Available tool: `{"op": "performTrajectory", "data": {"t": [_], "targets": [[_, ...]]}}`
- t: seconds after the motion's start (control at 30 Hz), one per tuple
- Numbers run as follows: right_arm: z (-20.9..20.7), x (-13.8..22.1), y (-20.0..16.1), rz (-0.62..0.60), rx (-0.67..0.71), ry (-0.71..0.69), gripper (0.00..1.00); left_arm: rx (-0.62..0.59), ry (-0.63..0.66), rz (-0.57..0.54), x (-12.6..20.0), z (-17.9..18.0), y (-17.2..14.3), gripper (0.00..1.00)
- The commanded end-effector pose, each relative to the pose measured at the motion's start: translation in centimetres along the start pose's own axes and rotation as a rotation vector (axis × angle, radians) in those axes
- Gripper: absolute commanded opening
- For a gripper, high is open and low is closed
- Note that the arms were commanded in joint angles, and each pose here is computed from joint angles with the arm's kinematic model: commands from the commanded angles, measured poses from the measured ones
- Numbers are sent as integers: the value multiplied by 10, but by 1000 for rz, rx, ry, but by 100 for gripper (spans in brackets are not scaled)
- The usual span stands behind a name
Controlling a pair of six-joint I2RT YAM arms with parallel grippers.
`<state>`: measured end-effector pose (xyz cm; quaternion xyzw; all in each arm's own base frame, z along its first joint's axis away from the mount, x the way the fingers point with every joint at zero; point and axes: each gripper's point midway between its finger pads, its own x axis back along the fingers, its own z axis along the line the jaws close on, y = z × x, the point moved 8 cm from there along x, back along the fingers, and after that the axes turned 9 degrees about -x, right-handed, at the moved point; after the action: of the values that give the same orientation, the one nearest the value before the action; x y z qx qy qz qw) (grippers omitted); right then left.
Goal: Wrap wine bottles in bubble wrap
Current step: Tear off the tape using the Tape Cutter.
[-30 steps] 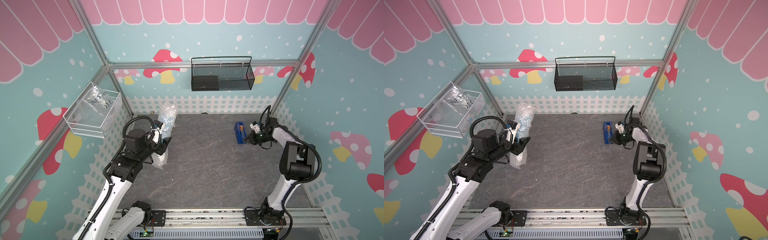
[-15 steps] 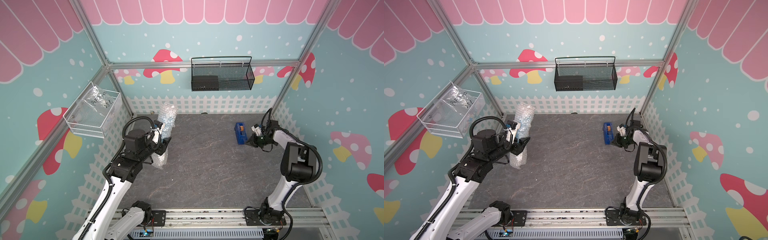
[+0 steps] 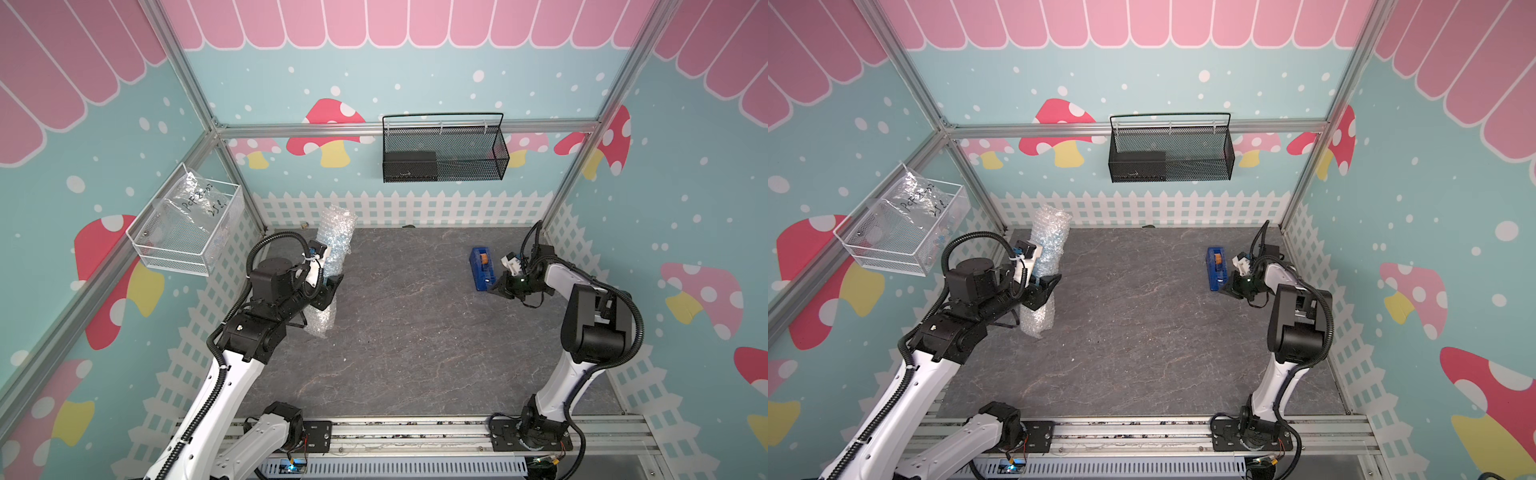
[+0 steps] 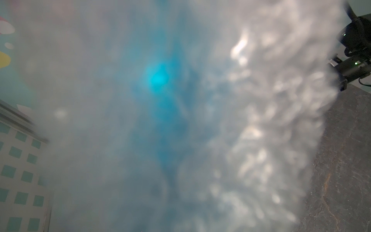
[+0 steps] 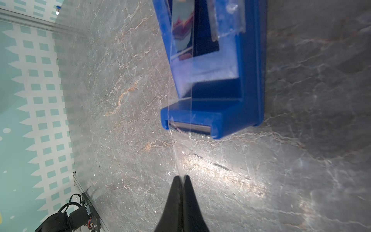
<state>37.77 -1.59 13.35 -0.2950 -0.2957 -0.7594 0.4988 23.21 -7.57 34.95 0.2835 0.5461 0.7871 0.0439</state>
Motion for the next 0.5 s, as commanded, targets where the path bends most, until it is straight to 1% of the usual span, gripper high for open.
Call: {"op": "performTrajectory", "data": {"t": [0.0, 0.07, 0.1, 0.13, 0.2, 0.23, 0.3, 0.33, 0.47], "targets": [[-3, 4, -2, -23, 16, -46, 0, -12, 32, -158, 10, 8, 30, 0], [-20, -8, -6, 1, 7, -109, 0, -11, 29, -154, 9, 7, 29, 0], [-38, -23, -10, 43, -13, -186, 0, -9, 27, -154, 8, 7, 29, 0], [-54, -34, -16, 92, -20, -293, 0, -7, 24, -151, 7, 7, 29, 0], [-65, -46, -23, 179, 6, -450, 0, -6, 15, -146, 5, 7, 29, 0], [-63, -46, -24, 180, 21, -480, 0, -5, 18, -148, 6, 7, 30, 0], [-60, -40, -24, 149, 27, -477, 0, -8, 28, -156, 7, 8, 29, 0], [-59, -35, -23, 140, 29, -498, 0, -8, 32, -162, 8, 8, 30, 0], [-46, -19, -22, 109, 51, -479, 0, -5, 19, -190, 13, 6, 33, 0]]}}
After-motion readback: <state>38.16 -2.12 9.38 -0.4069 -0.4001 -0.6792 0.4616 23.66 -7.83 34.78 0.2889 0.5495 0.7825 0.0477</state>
